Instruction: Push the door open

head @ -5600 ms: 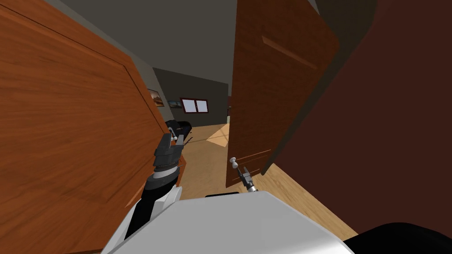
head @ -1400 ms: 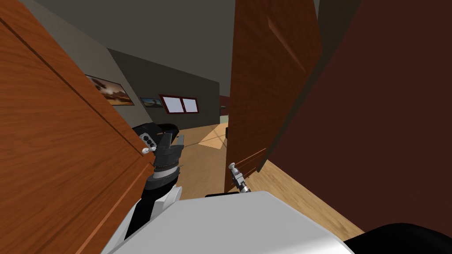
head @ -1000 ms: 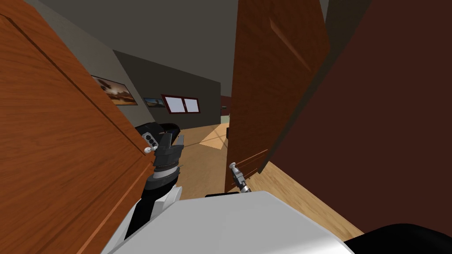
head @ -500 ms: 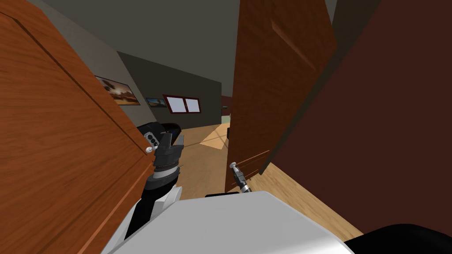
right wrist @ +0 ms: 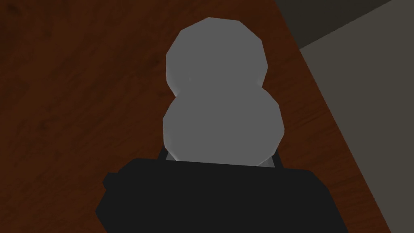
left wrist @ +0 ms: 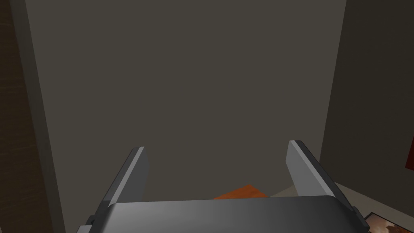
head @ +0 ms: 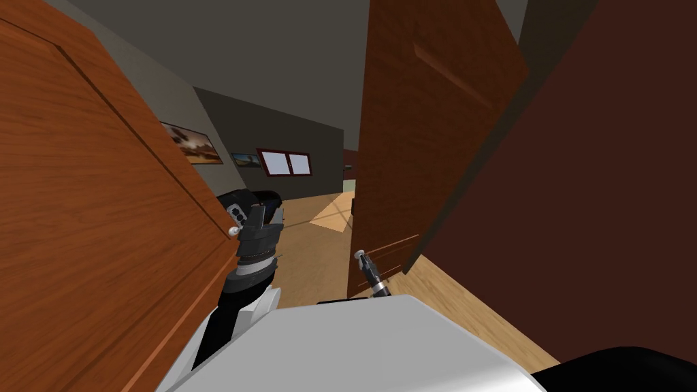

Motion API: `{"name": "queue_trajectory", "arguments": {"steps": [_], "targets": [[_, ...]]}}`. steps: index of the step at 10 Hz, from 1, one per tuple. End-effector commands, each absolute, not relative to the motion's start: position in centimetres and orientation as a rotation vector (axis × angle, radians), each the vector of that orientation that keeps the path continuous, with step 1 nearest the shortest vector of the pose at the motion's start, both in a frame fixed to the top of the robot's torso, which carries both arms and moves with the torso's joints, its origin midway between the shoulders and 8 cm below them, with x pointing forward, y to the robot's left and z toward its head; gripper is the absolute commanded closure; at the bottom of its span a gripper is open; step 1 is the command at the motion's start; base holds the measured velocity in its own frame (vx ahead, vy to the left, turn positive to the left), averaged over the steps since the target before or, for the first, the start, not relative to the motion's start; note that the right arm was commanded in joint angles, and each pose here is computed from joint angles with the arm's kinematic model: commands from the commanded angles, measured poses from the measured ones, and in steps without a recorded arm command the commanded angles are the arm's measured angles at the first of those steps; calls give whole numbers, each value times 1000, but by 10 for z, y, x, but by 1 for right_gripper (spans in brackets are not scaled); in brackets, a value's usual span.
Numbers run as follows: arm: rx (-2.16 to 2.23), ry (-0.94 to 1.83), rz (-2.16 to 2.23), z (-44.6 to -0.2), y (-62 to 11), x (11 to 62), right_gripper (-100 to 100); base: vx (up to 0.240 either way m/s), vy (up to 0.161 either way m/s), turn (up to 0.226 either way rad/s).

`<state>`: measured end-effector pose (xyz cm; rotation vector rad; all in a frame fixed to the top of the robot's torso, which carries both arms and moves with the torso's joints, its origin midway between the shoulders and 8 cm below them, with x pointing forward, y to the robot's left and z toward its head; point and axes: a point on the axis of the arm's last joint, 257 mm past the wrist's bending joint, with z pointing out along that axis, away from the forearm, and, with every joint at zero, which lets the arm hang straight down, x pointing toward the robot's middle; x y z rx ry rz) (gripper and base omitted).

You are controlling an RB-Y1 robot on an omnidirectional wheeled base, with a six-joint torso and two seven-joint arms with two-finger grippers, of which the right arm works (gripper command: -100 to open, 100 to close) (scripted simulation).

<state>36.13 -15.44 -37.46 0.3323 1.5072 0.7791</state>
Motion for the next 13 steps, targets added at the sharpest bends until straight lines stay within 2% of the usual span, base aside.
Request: {"name": "queue_trajectory", "arguments": {"steps": [1, 4, 5, 13], "targets": [[403, 1489, 810, -375, -168, 364, 100, 39, 9, 42], [516, 1449, 880, -372, -178, 369, 100, 35, -3, 46], [437, 1463, 849, -368, -169, 368, -100, 4, -2, -114], [157, 1515, 734, -370, -148, 356, -100, -33, 13, -148]]}}
